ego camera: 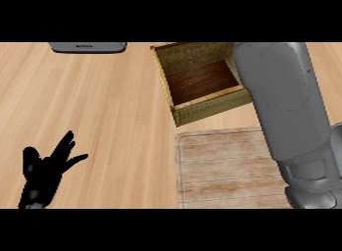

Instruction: Pick the sweet potato from the cutting board and place it in the basket

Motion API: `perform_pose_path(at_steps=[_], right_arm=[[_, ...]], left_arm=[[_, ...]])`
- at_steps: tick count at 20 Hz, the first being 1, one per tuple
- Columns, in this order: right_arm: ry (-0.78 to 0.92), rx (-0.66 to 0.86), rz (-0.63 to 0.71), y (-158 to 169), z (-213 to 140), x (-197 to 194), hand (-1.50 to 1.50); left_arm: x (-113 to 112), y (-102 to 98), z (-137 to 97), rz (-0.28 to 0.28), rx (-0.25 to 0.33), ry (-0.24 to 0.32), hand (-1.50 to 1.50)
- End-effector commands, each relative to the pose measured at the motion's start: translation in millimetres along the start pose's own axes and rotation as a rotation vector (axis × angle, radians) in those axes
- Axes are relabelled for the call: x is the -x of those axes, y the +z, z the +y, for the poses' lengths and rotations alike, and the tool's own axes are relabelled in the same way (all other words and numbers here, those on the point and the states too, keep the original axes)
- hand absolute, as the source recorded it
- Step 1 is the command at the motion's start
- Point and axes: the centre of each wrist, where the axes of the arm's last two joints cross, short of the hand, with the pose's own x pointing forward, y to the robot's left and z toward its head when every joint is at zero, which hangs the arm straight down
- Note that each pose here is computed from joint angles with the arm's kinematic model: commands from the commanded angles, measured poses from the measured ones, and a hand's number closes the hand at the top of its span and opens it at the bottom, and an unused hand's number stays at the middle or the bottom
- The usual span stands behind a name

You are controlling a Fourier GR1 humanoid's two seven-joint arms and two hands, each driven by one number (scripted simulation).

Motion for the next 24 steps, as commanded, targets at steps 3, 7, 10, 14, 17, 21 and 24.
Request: perform_pose_path(at_steps=[3, 7, 10, 14, 17, 21, 24], right_arm=[[0.214, 0.108, 0.094, -15, -8, 38, 1.5], [0.282, 0.09, 0.056, -22, -5, 47, 1.5], [0.327, 0.047, 0.03, -30, -37, 55, -1.5], [0.303, 0.082, -0.029, -31, -36, 50, -1.5], [0.262, 0.107, -0.029, -29, -55, 65, -1.5], [0.153, 0.168, -0.02, -24, -67, 68, -1.5], [0.092, 0.22, 0.028, -20, -83, 70, -1.5]], left_arm=[[28, 12, -5, 0.122, 0.007, -0.021, 0.0], [27, 11, -1, 0.112, 0.03, 0.007, 0.0], [11, -2, 1, 0.116, 0.003, -0.008, 0.0], [23, -6, 3, 0.111, 0.003, -0.004, 0.0], [28, 12, 0, 0.116, 0.016, -0.016, 0.0], [27, 12, 7, 0.104, 0.002, 0.005, 0.0], [17, 6, -6, 0.111, -0.005, 0.012, 0.0]])
